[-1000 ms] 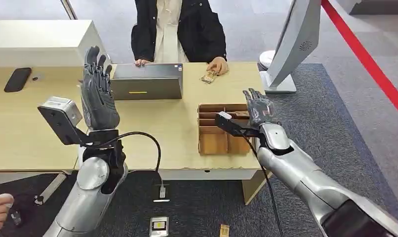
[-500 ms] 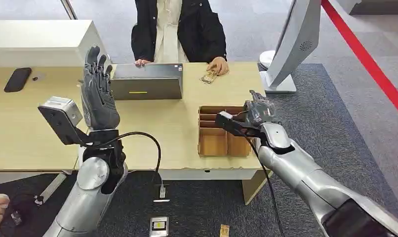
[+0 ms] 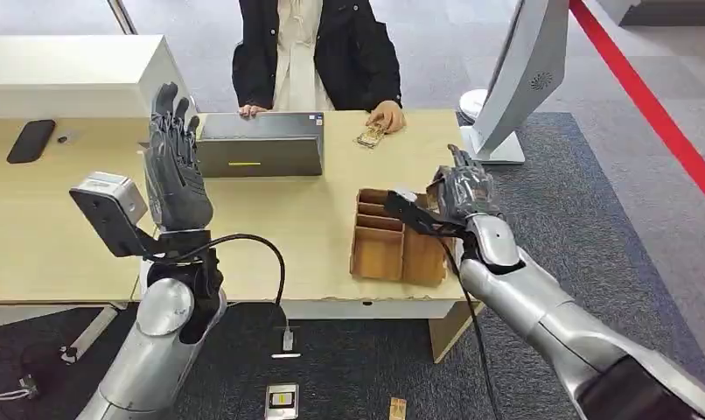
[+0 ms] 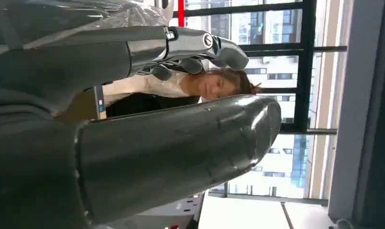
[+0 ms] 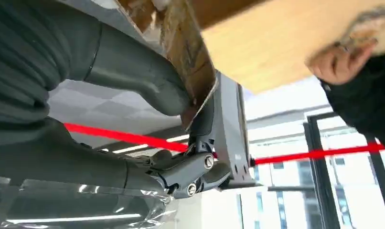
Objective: Pass the card to the sensor for recognition and then transmit it.
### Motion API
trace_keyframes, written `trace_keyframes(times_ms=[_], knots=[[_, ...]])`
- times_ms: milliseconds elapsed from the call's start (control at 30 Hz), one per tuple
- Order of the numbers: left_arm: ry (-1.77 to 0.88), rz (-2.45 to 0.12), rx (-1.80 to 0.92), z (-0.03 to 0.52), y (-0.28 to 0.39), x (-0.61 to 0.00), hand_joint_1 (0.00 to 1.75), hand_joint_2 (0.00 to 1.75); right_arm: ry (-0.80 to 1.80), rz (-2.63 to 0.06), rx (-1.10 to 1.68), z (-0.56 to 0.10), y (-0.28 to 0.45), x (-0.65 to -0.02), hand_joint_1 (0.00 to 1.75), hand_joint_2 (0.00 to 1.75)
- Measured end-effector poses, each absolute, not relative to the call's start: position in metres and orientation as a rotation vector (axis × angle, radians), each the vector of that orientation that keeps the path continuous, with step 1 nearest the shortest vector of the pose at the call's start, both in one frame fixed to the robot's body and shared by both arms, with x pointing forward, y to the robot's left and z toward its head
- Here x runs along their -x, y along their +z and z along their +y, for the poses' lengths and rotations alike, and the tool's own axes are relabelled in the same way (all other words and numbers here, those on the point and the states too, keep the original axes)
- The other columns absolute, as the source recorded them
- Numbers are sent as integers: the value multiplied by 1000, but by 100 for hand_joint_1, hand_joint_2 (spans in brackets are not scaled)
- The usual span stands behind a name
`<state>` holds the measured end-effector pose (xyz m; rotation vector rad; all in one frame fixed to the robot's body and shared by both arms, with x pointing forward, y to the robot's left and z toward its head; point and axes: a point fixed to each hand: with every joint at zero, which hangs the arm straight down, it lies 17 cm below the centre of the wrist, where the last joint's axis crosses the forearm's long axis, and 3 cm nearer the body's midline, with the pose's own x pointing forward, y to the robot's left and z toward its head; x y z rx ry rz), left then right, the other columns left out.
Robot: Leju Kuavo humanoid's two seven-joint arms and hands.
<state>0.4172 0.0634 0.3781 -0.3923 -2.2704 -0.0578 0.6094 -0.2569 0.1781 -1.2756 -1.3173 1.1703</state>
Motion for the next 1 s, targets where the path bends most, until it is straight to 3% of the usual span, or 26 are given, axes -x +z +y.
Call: trace_keyframes(times_ms=[533,1000], knots=[[-31,-2280,406,65,379,-417,0,0,1056,-1619,1373,-216,304,-609,175,175],[-78,-2273,505,44,387,-412,0,0,1213,-1542,1214,-176,322,-636,175,175]])
